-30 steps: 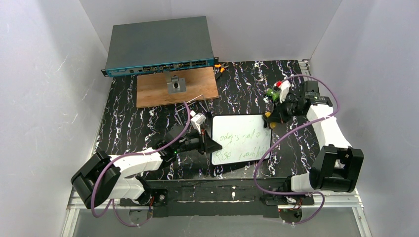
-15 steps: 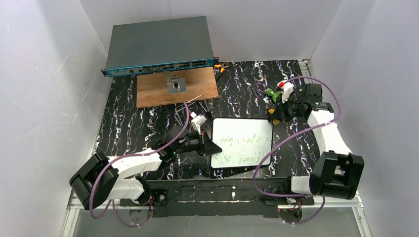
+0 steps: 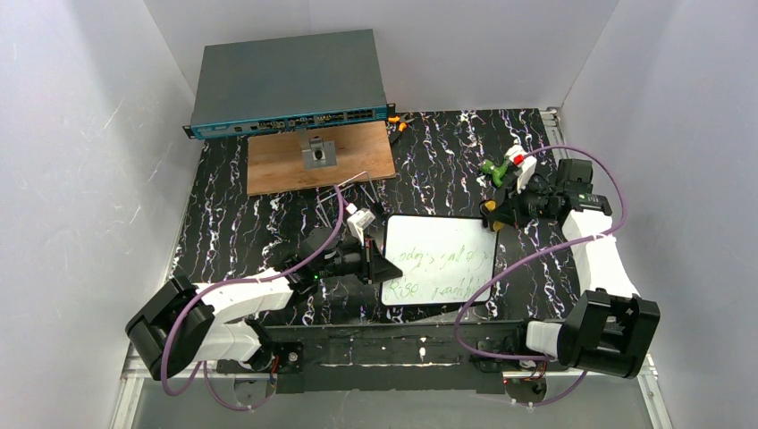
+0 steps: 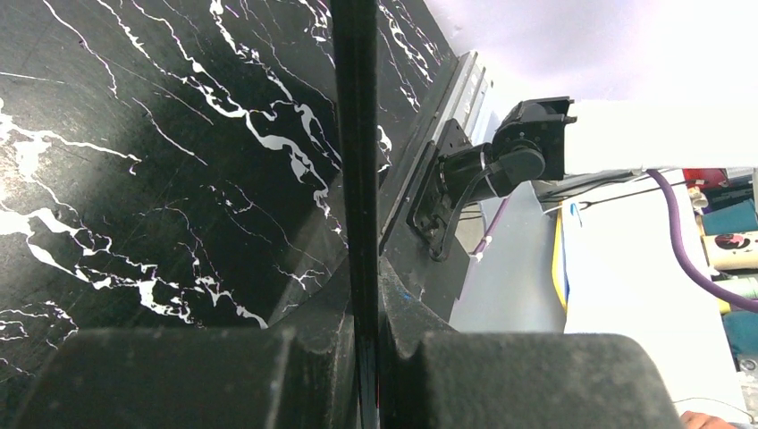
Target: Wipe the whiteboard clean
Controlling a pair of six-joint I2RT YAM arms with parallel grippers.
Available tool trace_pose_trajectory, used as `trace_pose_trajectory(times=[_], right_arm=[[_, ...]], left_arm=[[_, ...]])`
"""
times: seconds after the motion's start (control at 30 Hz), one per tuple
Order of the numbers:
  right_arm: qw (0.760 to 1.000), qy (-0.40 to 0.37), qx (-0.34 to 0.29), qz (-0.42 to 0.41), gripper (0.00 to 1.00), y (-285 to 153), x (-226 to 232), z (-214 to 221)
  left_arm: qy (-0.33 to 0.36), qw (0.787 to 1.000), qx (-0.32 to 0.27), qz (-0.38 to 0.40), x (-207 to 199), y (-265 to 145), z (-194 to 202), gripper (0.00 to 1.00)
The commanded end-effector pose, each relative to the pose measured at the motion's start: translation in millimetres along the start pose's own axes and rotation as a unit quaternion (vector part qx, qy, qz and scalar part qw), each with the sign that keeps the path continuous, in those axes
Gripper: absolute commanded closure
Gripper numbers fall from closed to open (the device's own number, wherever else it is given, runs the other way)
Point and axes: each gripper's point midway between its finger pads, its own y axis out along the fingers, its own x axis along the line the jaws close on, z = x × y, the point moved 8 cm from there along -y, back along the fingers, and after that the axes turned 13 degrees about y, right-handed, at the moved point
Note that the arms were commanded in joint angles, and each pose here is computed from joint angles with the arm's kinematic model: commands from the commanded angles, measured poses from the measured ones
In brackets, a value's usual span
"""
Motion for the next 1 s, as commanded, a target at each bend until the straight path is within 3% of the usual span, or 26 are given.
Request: trace_pose_trajectory(times=[0.0, 0.17, 0.53, 0.63, 0.77, 0.97], right_arm=[[0.999, -0.014, -0.006, -0.041, 0.99, -12.6, 19.8, -6.2], [0.998, -0.027, 0.044, -0.024, 0.99, -12.5, 17.1, 21.5], [0.995, 0.046, 0.035, 0.08, 0.99, 7.7, -25.2, 16.4], [0.993, 0.072, 0.075, 0.059, 0.99, 11.5, -26.1, 25.1], [0.992, 0.049, 0.118, -0.004, 0.99, 9.5, -11.2, 49.2], [0.993, 0.028, 0.117, -0.02, 0.99, 8.1, 1.8, 56.8]], left_arm=[[0.052, 0.997, -0.056, 0.008, -6.7, -0.8, -21.7, 1.0], [0.052, 0.997, -0.061, -0.009, -4.3, -3.0, -22.7, 1.0], [0.053, 0.997, -0.058, 0.004, -5.5, -0.6, -23.0, 1.0], [0.054, 0.997, -0.058, 0.0, -4.9, -2.0, -21.9, 1.0], [0.057, 0.997, -0.057, -0.003, -4.1, -2.8, -20.6, 1.0], [0.054, 0.997, -0.054, 0.006, -4.0, 1.7, -21.1, 1.0]])
